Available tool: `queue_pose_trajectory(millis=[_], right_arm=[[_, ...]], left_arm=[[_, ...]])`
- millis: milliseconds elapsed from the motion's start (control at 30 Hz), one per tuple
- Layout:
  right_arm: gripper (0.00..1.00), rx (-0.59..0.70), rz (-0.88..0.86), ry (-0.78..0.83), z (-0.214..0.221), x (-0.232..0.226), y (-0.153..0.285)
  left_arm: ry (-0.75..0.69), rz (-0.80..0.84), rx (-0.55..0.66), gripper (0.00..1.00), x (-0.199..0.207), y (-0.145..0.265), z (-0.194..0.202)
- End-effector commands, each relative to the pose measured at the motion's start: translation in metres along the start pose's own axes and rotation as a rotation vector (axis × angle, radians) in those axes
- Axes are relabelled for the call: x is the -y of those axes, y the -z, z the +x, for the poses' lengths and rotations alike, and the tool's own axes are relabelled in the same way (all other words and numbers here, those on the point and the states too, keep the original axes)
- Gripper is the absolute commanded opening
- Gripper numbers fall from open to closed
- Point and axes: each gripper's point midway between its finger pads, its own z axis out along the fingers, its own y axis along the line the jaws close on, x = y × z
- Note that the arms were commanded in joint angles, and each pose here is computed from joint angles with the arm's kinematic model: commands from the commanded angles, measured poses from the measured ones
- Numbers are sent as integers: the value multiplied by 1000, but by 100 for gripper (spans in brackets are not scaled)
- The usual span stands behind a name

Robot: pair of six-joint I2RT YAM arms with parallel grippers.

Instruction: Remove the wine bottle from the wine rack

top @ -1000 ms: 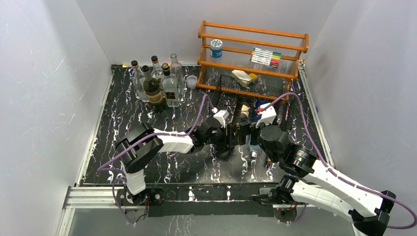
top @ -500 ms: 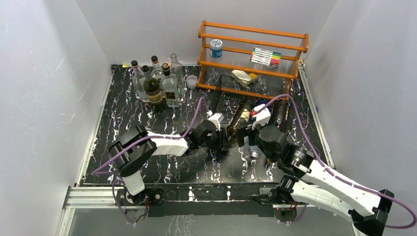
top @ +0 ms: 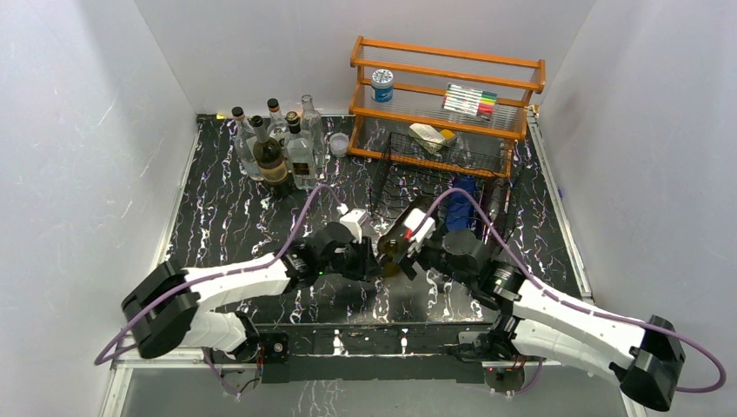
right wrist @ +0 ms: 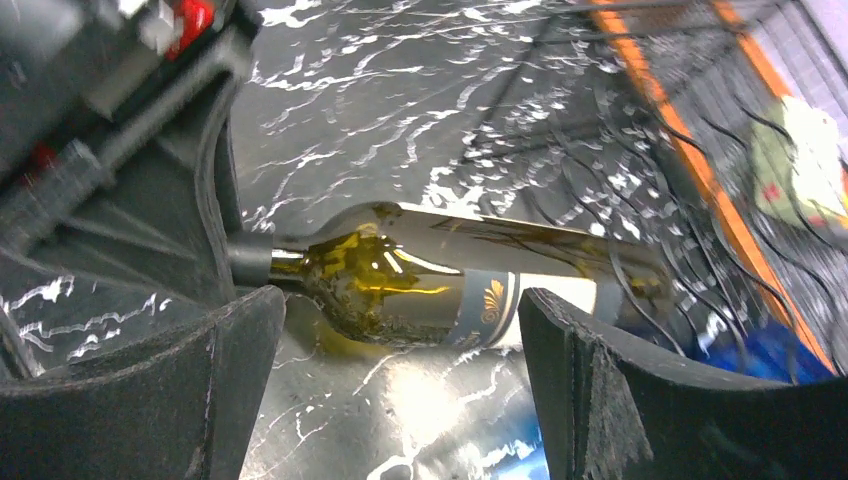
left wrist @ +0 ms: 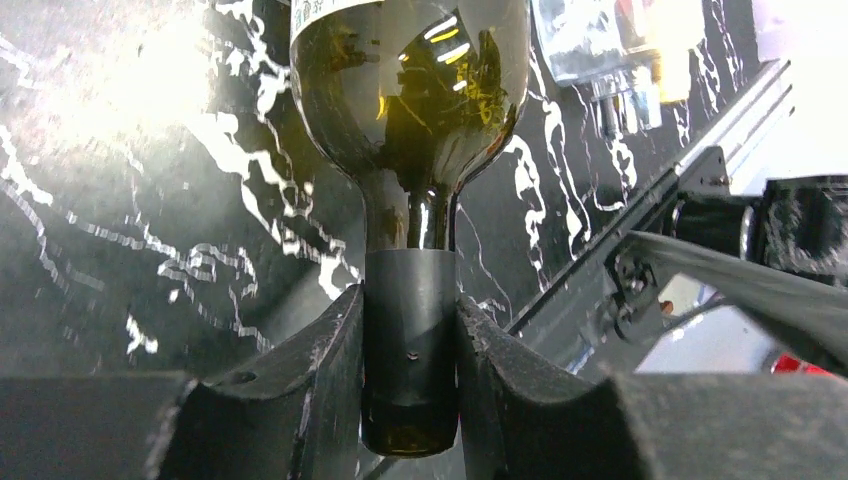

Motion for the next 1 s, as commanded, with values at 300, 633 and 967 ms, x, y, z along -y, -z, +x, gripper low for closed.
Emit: queue_pose_trajectory(millis=[300,633,967], right_arm=[[98,220,-325,371,-25,-57,-38],[98,414,-543,693,-42,-113,-92],[98,551,-575,765,-71,-141,-126]], left_arm=[[81,-180,-15,0,-21,109,6],[92,-208,-128,0,1,172,3],[94,-214,-106,0,17,188,-20]])
